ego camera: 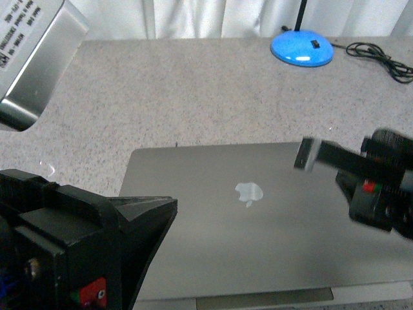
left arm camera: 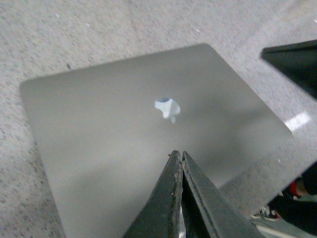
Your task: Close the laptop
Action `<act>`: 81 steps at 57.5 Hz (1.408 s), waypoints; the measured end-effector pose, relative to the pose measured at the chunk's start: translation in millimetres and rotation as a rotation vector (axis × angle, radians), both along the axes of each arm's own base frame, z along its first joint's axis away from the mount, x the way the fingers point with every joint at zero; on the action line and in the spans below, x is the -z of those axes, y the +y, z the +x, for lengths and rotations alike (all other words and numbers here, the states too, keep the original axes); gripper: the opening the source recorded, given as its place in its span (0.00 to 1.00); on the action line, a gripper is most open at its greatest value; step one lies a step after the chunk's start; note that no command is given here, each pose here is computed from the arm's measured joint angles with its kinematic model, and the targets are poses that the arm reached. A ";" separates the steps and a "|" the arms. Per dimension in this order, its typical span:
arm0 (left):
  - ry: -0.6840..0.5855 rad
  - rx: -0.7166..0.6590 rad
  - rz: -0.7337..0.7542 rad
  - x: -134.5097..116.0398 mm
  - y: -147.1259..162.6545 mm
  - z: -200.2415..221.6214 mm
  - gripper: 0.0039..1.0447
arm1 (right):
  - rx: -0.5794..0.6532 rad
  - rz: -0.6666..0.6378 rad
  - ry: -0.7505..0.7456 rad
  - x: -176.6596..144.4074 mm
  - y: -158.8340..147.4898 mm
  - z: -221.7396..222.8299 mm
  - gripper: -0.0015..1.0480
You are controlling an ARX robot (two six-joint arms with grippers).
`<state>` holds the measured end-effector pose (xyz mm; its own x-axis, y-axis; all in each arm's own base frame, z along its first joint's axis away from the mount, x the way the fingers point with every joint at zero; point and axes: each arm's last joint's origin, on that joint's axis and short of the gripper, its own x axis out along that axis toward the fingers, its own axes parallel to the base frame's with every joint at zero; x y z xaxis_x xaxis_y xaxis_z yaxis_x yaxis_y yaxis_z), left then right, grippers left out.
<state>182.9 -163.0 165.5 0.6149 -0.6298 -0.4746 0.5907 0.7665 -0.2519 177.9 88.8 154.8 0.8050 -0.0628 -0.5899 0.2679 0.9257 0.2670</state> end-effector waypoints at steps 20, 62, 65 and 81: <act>-0.268 -0.353 0.021 -58.1 35.3 81.2 0.04 | -0.005 -0.343 -0.264 -48.6 -29.1 29.3 0.01; -0.553 -0.696 0.064 -11.6 142.0 -30.5 0.04 | -0.187 -0.343 -0.606 -9.9 -64.6 -46.5 0.01; -0.560 -0.700 0.063 -11.6 144.1 -33.4 0.04 | -0.186 -0.344 -0.609 -10.8 -67.0 -48.0 0.01; -0.578 -0.677 0.056 -3.1 155.9 -46.1 0.04 | -0.181 -0.345 -0.623 -13.9 -77.1 -56.7 0.01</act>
